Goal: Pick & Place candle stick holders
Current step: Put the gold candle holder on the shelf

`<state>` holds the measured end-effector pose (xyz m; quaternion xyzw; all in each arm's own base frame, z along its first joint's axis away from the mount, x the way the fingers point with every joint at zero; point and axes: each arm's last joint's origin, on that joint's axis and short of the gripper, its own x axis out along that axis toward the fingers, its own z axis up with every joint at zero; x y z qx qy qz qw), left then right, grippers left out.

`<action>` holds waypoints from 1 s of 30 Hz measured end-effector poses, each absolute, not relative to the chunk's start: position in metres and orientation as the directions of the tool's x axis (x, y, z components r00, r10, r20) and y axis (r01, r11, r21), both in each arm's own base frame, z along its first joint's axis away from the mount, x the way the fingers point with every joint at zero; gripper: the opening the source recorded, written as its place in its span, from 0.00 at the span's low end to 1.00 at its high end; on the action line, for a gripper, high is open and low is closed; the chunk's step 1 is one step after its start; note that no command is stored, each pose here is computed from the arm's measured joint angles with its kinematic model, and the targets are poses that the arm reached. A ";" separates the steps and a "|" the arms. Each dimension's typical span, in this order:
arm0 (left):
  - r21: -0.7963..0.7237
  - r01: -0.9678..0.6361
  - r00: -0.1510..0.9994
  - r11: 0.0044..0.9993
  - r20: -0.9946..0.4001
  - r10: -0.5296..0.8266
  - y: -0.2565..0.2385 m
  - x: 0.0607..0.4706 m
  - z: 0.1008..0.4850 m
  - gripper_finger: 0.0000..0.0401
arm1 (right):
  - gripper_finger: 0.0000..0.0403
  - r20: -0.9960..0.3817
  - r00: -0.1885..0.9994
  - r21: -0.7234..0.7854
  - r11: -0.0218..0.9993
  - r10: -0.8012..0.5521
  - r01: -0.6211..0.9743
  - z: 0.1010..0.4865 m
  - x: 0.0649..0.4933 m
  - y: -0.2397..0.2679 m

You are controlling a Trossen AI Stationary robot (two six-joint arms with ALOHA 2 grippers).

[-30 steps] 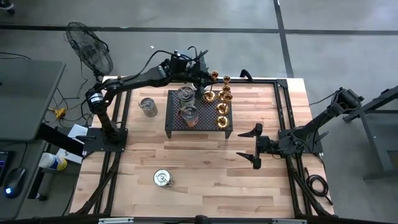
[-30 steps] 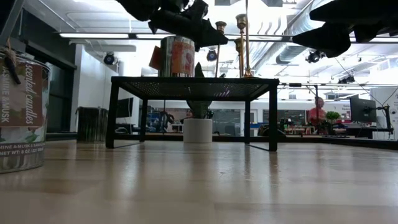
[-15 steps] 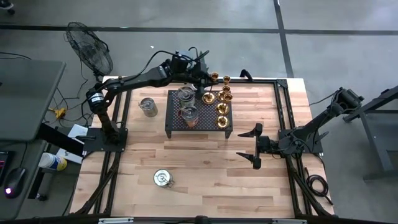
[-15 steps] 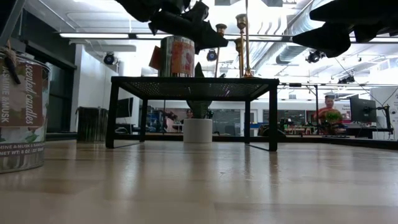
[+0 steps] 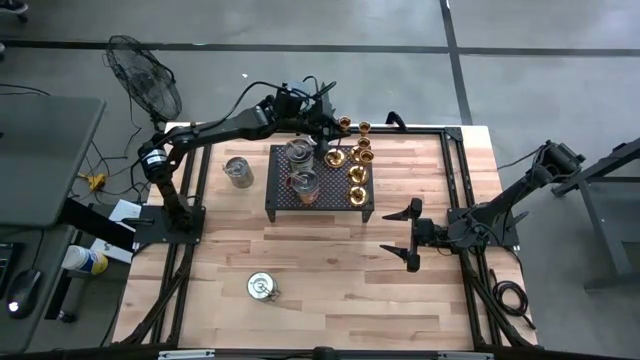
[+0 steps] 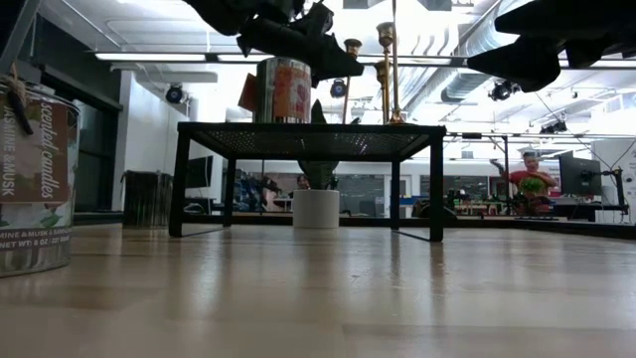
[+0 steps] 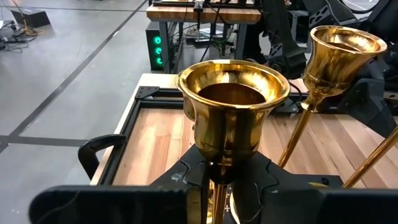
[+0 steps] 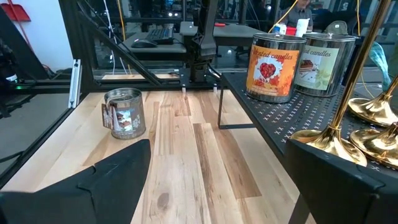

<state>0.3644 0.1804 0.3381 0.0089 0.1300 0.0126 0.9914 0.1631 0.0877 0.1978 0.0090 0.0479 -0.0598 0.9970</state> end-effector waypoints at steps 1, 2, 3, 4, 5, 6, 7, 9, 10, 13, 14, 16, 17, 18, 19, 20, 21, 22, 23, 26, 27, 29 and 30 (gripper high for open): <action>0.021 -0.023 0.966 1.000 -0.258 0.027 0.180 0.364 0.338 0.11 | 0.90 -0.096 0.988 0.013 0.993 -0.119 0.120 0.198 0.163 0.088; 0.021 -0.023 0.966 1.000 -0.258 0.027 0.180 0.364 0.338 0.12 | 0.90 -0.097 0.988 0.012 0.993 -0.118 0.120 0.198 0.163 0.088; 0.021 -0.025 0.965 0.999 -0.260 0.029 0.180 0.364 0.338 0.13 | 0.90 -0.096 0.988 0.013 0.993 -0.118 0.120 0.198 0.163 0.088; 0.020 -0.025 0.965 0.999 -0.262 0.029 0.180 0.364 0.337 0.14 | 0.90 -0.097 0.988 0.012 0.993 -0.118 0.120 0.198 0.163 0.088; 0.020 -0.025 0.964 0.999 -0.264 0.029 0.180 0.364 0.337 0.15 | 0.90 -0.096 0.988 0.013 0.993 -0.119 0.120 0.198 0.163 0.088; 0.020 -0.025 0.964 0.999 -0.264 0.029 0.180 0.364 0.337 0.16 | 0.90 -0.096 0.988 0.013 0.993 -0.118 0.120 0.198 0.163 0.088; 0.021 -0.027 0.964 0.999 -0.264 0.032 0.180 0.364 0.337 0.17 | 0.90 -0.097 0.988 0.013 0.993 -0.118 0.120 0.198 0.163 0.088; 0.024 -0.029 0.964 0.999 -0.262 0.034 0.181 0.364 0.337 0.19 | 0.90 -0.096 0.988 0.013 0.993 -0.119 0.120 0.198 0.163 0.088; 0.024 -0.030 0.964 0.999 -0.262 0.035 0.181 0.364 0.337 0.20 | 0.90 -0.097 0.988 0.013 0.993 -0.119 0.120 0.198 0.163 0.088; 0.025 -0.031 0.965 0.999 -0.261 0.036 0.181 0.364 0.337 0.25 | 0.90 -0.097 0.988 0.012 0.993 -0.118 0.120 0.198 0.163 0.088; 0.026 -0.031 0.965 0.999 -0.260 0.037 0.181 0.364 0.337 0.27 | 0.90 -0.096 0.988 0.012 0.993 -0.118 0.120 0.198 0.163 0.088; 0.028 -0.031 0.966 0.999 -0.255 0.037 0.181 0.364 0.338 0.31 | 0.90 -0.096 0.988 0.013 0.993 -0.119 0.120 0.198 0.163 0.088; 0.029 -0.031 0.967 0.999 -0.252 0.038 0.181 0.365 0.338 0.33 | 0.90 -0.097 0.988 0.012 0.993 -0.118 0.120 0.198 0.163 0.088; 0.030 -0.031 0.968 0.999 -0.250 0.038 0.181 0.365 0.338 0.35 | 0.90 -0.097 0.988 0.012 0.993 -0.118 0.120 0.198 0.163 0.088; 0.031 -0.030 0.968 0.999 -0.249 0.037 0.181 0.365 0.339 0.37 | 0.90 -0.096 0.988 0.013 0.993 -0.118 0.120 0.198 0.163 0.088; 0.030 -0.028 0.968 0.999 -0.248 0.034 0.181 0.365 0.339 0.39 | 0.90 -0.096 0.988 0.013 0.993 -0.118 0.120 0.198 0.163 0.088; 0.030 -0.026 0.968 0.999 -0.248 0.033 0.181 0.365 0.339 0.41 | 0.90 -0.097 0.988 0.013 0.993 -0.118 0.120 0.198 0.163 0.088; 0.030 -0.026 0.968 0.999 -0.248 0.032 0.181 0.365 0.339 0.43 | 0.90 -0.097 0.988 0.012 0.993 -0.119 0.121 0.198 0.163 0.088; 0.030 -0.026 0.969 0.999 -0.247 0.032 0.180 0.364 0.339 0.45 | 0.90 -0.097 0.988 0.013 0.993 -0.118 0.120 0.198 0.163 0.088; 0.037 -0.027 0.971 0.999 -0.237 0.035 0.179 0.361 0.345 0.49 | 0.90 -0.096 0.988 0.013 0.993 -0.118 0.120 0.198 0.163 0.088; 0.039 -0.027 0.972 0.999 -0.232 0.035 0.178 0.359 0.348 0.50 | 0.90 -0.096 0.988 0.012 0.993 -0.118 0.120 0.198 0.163 0.088; 0.043 -0.027 0.974 0.999 -0.225 0.036 0.177 0.357 0.351 0.52 | 0.90 -0.097 0.988 0.013 0.993 -0.119 0.120 0.198 0.163 0.088; 0.045 -0.027 0.974 0.999 -0.222 0.036 0.176 0.356 0.353 0.52 | 0.90 -0.097 0.988 0.013 0.993 -0.118 0.120 0.198 0.163 0.088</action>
